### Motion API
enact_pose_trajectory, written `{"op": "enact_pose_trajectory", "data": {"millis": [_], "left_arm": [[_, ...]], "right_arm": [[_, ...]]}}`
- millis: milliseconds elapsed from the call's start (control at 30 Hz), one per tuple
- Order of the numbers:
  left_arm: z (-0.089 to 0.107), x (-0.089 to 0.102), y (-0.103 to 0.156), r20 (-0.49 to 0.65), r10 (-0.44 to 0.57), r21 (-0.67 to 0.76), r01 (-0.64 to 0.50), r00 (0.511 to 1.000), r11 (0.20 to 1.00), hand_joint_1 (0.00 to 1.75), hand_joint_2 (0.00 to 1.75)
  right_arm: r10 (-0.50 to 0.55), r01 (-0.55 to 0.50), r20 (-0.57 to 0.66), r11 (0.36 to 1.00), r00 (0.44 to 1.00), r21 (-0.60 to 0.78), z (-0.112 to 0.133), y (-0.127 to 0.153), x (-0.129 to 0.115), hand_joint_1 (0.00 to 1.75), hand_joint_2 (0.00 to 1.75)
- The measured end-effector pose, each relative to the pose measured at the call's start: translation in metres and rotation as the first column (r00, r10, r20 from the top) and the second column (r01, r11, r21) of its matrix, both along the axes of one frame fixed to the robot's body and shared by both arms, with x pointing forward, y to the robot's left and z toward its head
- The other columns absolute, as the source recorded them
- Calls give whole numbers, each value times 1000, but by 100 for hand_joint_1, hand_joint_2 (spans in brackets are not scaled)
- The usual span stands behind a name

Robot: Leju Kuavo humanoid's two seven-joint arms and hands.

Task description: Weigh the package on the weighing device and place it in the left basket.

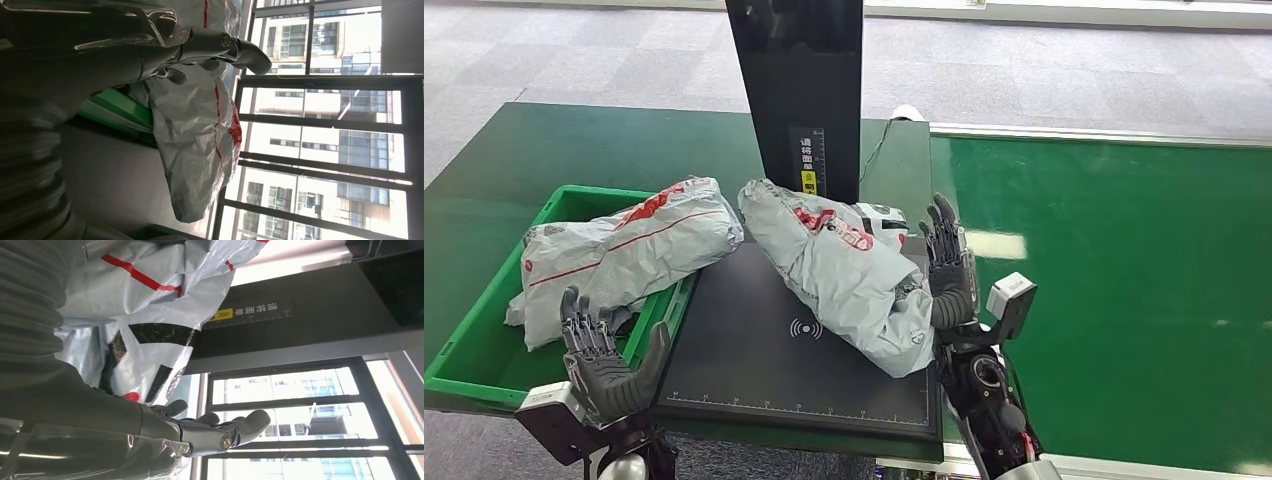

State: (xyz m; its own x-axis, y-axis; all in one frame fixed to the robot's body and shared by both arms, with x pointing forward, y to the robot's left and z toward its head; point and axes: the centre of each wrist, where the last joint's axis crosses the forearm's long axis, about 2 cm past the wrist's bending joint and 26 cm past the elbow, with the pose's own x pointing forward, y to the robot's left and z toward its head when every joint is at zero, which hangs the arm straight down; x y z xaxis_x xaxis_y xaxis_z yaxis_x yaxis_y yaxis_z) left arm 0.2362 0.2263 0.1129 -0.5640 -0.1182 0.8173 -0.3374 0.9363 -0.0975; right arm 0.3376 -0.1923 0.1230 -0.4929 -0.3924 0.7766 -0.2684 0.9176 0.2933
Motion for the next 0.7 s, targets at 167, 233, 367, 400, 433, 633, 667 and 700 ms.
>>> {"op": "enact_pose_trajectory", "data": {"millis": [167, 233, 367, 400, 433, 633, 667, 700], "left_arm": [[0, 0, 0, 0, -3, 8, 3, 1000, 1000, 0, 175], [0, 0, 0, 1, -3, 11, 3, 1000, 1000, 0, 175], [0, 0, -1, 1, -3, 18, 3, 1000, 1000, 0, 175], [0, -1, -1, 0, -2, 19, 2, 1000, 1000, 0, 175], [0, -1, -1, 0, -1, 20, 1, 1000, 1000, 0, 175], [-1, -3, -3, -4, 0, 19, 0, 1000, 1000, 0, 175], [0, -3, -3, -3, 0, 19, 0, 1000, 1000, 0, 175], [0, -3, -3, -2, 0, 21, 0, 1000, 1000, 0, 175]], "right_arm": [[-8, 10, -30, 998, 1000, 66, -18, -11, -30, 0, 175], [-18, 21, -39, 996, 999, 86, -23, -15, -37, 0, 175], [-30, 36, -54, 993, 998, 108, -29, -22, -48, 0, 175], [-32, 38, -60, 993, 998, 110, -30, -23, -51, 0, 175], [-34, 41, -65, 993, 997, 111, -31, -25, -53, 0, 175], [-47, 55, -70, 992, 996, 115, -33, -30, -58, 0, 175], [-49, 57, -70, 992, 996, 111, -33, -31, -58, 0, 175], [-50, 58, -73, 993, 996, 100, -33, -32, -58, 0, 175]]}}
